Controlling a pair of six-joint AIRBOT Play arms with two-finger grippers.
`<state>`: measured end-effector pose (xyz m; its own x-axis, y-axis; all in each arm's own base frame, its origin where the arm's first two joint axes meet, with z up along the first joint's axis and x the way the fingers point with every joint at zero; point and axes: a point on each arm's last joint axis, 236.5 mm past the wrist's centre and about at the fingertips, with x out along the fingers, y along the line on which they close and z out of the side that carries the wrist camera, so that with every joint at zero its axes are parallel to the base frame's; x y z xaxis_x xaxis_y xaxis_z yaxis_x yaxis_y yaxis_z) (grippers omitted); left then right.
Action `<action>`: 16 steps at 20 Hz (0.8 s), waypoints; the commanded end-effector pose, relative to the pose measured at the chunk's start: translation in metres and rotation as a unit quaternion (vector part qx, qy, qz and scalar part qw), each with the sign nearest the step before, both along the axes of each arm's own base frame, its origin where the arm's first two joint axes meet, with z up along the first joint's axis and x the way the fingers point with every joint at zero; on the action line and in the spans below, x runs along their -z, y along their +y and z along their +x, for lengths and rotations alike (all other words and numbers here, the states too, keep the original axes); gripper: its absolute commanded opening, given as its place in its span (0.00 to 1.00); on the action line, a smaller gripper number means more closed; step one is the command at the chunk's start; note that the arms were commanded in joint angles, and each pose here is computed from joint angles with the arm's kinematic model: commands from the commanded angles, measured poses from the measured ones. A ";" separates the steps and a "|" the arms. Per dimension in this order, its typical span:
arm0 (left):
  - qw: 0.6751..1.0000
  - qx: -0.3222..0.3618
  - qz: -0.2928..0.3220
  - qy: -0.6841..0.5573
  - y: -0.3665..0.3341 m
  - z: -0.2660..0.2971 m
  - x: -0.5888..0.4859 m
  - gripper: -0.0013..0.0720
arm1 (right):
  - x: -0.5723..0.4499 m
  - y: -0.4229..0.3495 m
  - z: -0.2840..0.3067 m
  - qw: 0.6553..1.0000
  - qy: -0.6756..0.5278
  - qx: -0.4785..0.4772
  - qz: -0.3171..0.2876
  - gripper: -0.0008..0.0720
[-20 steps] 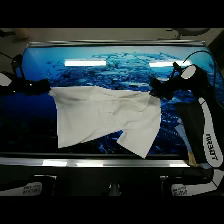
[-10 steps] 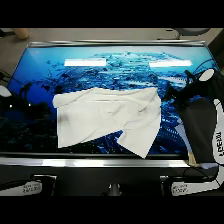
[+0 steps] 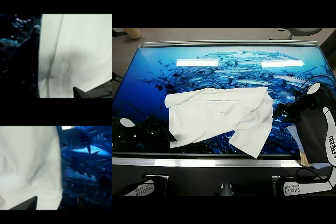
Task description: Fold the shirts.
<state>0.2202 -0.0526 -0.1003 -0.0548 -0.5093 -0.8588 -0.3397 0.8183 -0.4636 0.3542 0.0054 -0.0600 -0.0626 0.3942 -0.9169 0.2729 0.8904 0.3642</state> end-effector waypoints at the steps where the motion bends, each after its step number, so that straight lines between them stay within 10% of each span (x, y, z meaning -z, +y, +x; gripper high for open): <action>1: 1.000 -0.018 0.002 -0.005 -0.001 0.000 0.013 0.74 | 0.005 0.002 -0.001 1.000 -0.004 -0.012 0.003 0.77; 3: 1.000 -0.018 -0.002 0.008 -0.002 -0.003 0.019 0.73 | 0.009 0.004 -0.001 1.000 -0.003 -0.007 0.009 0.77; 8: 1.000 -0.017 -0.004 0.015 -0.003 -0.004 0.021 0.09 | 0.040 0.019 -0.023 0.999 0.019 0.010 0.032 0.77; 14: 1.000 0.004 -0.003 -0.020 -0.001 0.005 0.005 0.06 | 0.057 0.025 -0.014 0.998 -0.011 0.040 0.040 0.64; 16: 0.999 0.004 0.004 -0.041 0.001 0.012 -0.005 0.06 | 0.054 0.031 -0.007 0.997 -0.021 0.054 0.055 0.28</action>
<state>0.2276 -0.0467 -0.1111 -0.0133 -0.4832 -0.8754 -0.3166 0.8325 -0.4547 0.3355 0.0327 -0.1110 -0.0339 0.4816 -0.8757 0.3290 0.8328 0.4452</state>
